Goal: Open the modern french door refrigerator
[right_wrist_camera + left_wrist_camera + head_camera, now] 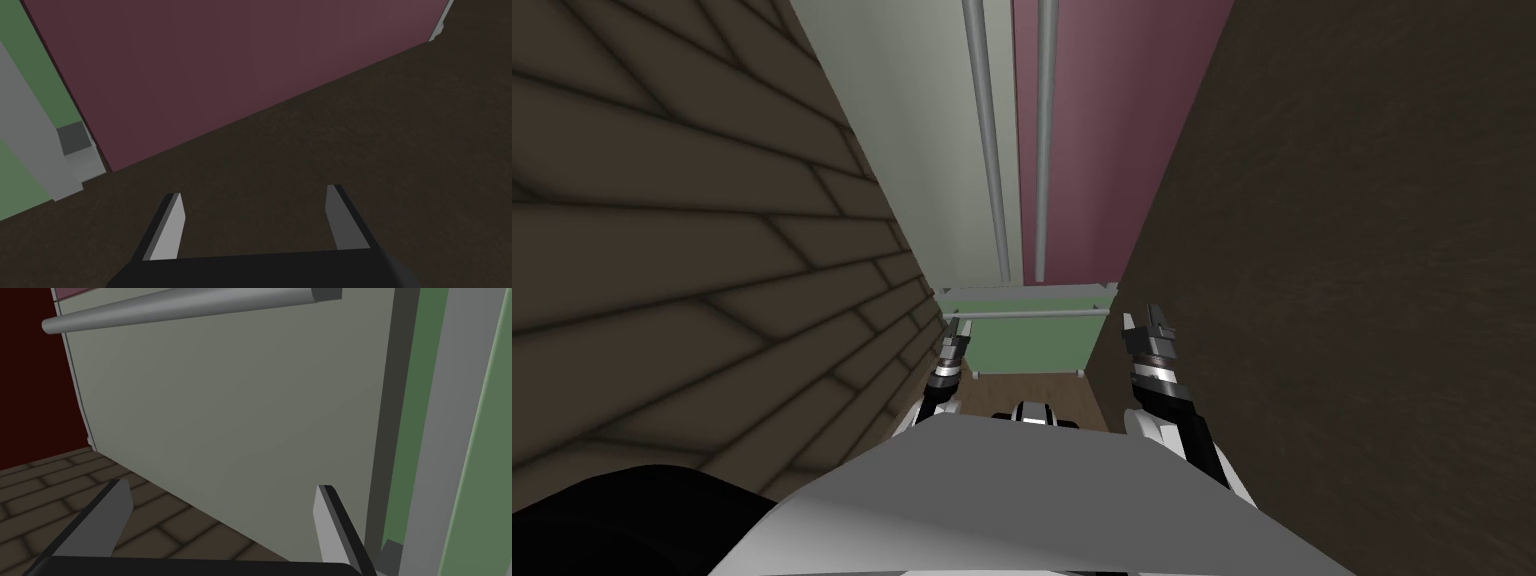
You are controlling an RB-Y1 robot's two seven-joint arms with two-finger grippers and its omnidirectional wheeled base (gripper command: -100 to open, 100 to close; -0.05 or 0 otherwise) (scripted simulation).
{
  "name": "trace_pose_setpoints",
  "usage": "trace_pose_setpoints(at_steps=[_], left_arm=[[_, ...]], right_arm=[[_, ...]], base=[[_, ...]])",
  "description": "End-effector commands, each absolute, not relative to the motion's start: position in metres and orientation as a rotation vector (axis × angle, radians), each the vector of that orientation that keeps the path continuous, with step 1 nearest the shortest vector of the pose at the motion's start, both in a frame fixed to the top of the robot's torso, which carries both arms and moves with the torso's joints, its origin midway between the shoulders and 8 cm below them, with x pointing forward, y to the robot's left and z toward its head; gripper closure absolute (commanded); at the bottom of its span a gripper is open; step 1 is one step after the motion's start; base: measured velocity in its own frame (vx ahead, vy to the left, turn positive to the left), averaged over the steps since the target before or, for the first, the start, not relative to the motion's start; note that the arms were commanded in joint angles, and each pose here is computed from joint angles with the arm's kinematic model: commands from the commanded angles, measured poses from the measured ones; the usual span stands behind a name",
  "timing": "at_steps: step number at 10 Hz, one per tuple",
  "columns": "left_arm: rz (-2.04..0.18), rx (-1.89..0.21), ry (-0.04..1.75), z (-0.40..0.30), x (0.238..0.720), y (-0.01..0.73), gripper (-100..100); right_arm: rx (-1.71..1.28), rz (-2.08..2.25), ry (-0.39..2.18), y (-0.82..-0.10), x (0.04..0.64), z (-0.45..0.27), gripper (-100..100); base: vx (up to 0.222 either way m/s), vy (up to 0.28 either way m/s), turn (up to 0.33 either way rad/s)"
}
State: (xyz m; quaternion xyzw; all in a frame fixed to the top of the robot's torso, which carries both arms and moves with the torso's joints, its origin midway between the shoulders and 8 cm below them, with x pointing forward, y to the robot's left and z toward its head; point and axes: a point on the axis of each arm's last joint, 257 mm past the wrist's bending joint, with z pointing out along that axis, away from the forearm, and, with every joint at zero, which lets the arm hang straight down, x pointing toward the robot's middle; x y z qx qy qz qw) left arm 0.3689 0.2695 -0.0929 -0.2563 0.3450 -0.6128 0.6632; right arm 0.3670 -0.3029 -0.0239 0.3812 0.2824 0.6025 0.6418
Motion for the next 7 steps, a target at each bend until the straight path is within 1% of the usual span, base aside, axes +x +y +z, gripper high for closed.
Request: trace_pose_setpoints(at_steps=[1, 7], left_arm=[[-1.385, -0.587, 0.777, -0.109, 0.370, 0.274, -100], [-1.375, -0.625, 0.788, -0.148, 0.371, 0.285, -100]], right_arm=[[0.869, 1.373, 0.644, -0.303, 0.367, -0.024, 0], [0.869, 1.373, 0.644, -0.303, 0.367, -0.024, 0]], base=[[0.107, -0.034, 0.008], [0.069, -0.025, 0.005]])
